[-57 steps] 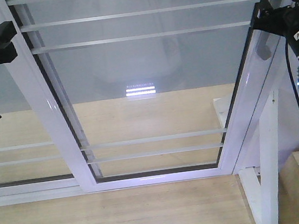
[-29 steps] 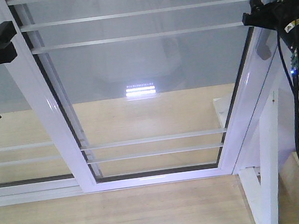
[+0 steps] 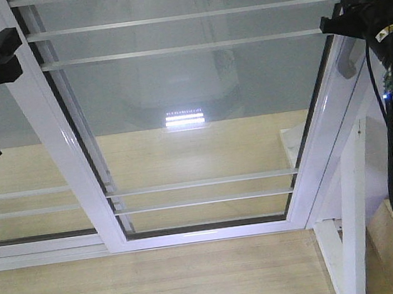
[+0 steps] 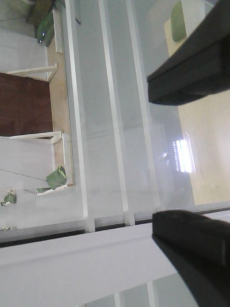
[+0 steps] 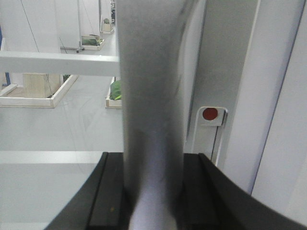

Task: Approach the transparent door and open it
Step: 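Grasp the vertical silver handle with the right gripper and pull it sideways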

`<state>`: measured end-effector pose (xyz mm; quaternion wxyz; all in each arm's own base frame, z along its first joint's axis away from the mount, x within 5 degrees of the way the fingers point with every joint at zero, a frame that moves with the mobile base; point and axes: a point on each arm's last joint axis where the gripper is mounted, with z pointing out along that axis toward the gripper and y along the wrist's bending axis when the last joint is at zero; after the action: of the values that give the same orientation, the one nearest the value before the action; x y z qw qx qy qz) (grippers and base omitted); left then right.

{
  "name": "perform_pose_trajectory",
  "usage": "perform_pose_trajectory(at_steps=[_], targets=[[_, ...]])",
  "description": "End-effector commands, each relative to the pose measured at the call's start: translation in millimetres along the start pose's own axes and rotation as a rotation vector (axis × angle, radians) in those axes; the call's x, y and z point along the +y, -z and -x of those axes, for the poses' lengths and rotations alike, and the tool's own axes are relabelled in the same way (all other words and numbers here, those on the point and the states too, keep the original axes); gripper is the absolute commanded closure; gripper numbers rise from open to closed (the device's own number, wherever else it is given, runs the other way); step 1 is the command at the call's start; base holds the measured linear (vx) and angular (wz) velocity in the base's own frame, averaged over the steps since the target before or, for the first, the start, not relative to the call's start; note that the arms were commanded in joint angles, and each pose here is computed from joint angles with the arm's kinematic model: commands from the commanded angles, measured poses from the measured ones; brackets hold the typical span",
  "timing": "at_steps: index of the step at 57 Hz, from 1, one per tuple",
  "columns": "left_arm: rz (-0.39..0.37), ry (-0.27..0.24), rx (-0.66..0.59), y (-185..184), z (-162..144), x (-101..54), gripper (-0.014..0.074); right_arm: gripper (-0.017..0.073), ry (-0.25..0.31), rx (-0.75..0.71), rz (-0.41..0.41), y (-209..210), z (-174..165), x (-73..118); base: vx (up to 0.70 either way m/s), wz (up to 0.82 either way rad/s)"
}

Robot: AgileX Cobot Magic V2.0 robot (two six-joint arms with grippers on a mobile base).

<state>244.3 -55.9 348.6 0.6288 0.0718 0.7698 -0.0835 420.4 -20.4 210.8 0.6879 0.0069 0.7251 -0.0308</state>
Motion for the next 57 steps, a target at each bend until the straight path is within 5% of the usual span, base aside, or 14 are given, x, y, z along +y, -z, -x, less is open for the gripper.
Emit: perform_pose_trajectory(at_steps=[1,57], targets=[[0.012,0.007,-0.135,6.7,23.4,-0.3,0.0029,0.0526,-0.003,-0.146,0.013,3.7,36.1,4.0,0.00,0.00],[0.012,0.006,-0.135,6.7,23.4,-0.3,0.0029,0.0379,0.034,-0.173,0.258,15.9,40.0,96.3,0.00,0.00]])
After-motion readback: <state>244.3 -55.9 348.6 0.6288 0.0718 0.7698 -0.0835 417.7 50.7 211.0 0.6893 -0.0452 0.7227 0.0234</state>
